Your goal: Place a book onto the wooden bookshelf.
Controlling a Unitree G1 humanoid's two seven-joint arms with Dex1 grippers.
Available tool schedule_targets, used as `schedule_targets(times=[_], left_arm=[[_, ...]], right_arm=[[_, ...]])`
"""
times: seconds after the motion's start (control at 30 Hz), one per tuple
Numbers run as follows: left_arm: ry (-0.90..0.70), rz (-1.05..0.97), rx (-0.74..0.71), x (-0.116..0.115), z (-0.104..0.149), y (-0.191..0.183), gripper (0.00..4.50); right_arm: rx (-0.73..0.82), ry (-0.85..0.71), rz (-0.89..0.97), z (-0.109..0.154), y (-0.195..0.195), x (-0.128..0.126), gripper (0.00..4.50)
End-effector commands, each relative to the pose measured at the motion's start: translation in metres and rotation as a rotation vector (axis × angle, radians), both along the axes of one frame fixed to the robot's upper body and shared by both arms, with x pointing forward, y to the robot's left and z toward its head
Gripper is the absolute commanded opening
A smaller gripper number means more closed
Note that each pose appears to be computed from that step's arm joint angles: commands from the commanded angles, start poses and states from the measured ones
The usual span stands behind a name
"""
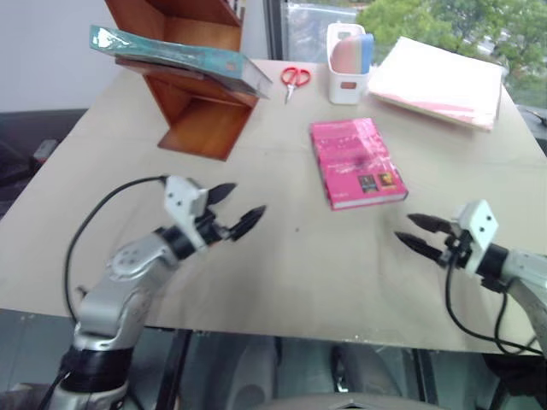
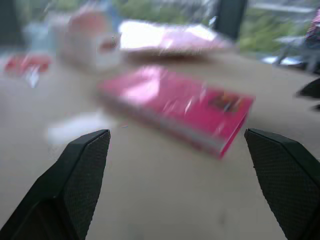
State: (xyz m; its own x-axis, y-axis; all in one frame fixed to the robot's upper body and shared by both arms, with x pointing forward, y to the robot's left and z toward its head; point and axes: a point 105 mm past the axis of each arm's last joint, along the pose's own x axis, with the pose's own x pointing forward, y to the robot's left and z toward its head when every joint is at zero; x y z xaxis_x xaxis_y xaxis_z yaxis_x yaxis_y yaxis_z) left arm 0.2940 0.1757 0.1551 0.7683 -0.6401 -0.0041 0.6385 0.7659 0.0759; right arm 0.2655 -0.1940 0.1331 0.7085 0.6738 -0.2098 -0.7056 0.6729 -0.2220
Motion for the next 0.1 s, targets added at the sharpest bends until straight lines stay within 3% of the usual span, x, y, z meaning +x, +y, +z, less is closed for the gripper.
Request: schedule_targets(times=[0.03, 0.1], left_arm=[[-0.015, 0.028, 0.099, -0.0112, 0.0022, 0.0248, 4.5], [-0.001, 0.007, 0.138, -0.0121, -0.003, 0.0265, 4.5]], right_arm=[[-0.092, -0.05, -0.071, 0.0127, -0.0271, -0.0178, 3.1], [-0.092, -0.043, -0.083, 0.0114, -0.0301, -0.018, 3.1]])
